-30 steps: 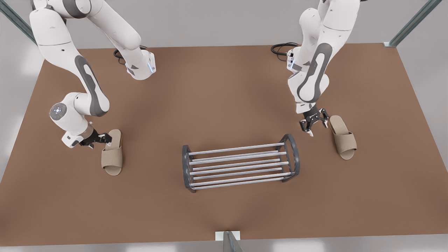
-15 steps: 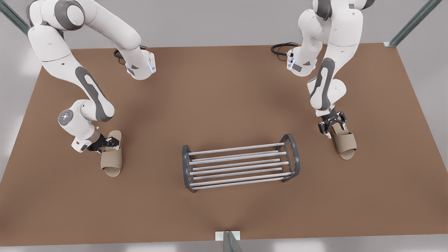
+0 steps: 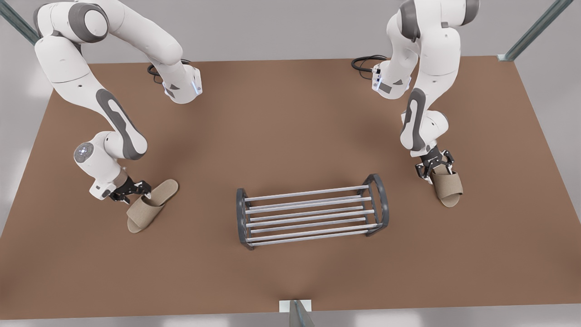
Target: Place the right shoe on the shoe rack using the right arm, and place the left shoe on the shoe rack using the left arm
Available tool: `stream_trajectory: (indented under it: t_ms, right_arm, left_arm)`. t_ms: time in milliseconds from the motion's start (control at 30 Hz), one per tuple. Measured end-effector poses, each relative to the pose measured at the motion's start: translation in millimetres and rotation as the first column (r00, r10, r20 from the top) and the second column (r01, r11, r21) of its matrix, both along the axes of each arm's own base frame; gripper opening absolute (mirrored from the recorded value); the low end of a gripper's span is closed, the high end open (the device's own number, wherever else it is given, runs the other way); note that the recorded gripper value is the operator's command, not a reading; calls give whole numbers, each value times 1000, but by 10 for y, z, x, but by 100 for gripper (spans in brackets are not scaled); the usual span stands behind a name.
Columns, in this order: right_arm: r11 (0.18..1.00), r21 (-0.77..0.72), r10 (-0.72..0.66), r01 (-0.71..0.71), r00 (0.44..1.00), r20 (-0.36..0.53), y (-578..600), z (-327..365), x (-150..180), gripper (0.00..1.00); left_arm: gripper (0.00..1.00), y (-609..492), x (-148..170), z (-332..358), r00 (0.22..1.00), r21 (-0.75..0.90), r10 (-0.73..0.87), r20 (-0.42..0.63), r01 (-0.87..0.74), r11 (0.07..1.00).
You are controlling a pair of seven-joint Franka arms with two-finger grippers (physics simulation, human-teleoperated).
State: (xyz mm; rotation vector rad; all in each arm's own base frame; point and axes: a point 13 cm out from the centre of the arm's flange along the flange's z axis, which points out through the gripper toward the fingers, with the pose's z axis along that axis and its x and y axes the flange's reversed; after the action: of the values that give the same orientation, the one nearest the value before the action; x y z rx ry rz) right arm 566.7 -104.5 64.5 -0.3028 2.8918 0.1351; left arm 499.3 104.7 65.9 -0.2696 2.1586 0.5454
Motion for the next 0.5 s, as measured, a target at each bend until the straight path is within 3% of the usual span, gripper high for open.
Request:
stream_trajectory:
  t_ms: [233,300,367,433,500]
  right_arm:
    - [1000,5,5,-5,1000,3,3,-39,33,98]
    - [1000,6,6,-6,1000,5,3,-43,45,88]
    - [1000,7,9,-9,1000,5,14,-46,50,70]
    - [1000,7,11,-11,1000,6,18,-45,52,68]
    - [1000,6,12,-12,1000,7,18,-40,59,58]
  left_arm:
    - [100,12,-34,-57,1000,11,-4,-14,4,1000]
    - [100,10,-34,-59,1000,11,-4,-15,4,1000]
    - [100,7,-43,-68,1000,11,-5,-17,5,1000]
    - [100,8,-55,-78,1000,11,-5,-20,5,1000]
    - [100,2,-73,-97,1000,11,-6,-26,6,1000]
